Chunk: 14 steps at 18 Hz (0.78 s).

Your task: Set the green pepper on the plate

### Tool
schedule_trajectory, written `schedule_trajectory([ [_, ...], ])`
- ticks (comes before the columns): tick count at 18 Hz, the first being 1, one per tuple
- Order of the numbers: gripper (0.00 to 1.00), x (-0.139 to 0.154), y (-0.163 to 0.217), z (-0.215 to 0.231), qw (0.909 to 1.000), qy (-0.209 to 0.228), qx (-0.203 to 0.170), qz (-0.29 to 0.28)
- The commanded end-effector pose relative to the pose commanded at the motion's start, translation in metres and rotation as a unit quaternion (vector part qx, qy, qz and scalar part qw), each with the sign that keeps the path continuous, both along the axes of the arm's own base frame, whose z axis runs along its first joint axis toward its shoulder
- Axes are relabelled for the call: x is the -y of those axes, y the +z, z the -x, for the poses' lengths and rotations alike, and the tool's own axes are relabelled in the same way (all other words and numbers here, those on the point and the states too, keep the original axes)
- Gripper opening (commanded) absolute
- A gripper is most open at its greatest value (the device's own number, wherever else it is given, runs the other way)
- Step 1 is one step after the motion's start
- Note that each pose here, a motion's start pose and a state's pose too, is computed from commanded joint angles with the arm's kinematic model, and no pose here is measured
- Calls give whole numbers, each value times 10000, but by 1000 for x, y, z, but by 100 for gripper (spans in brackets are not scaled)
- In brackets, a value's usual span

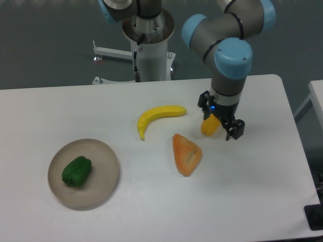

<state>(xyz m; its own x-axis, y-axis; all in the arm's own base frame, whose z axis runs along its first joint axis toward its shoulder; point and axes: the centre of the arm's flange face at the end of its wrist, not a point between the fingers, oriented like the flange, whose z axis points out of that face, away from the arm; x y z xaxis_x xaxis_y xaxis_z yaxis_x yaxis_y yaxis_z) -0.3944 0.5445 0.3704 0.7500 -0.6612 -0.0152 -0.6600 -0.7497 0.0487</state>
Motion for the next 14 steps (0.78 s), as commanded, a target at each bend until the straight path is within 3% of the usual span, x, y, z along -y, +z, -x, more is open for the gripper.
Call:
schedule_trajectory([
  [3, 100, 0, -4, 8, 9996, 73, 171, -197],
  [14, 100, -3, -9, 9, 9998, 59, 147, -126],
])
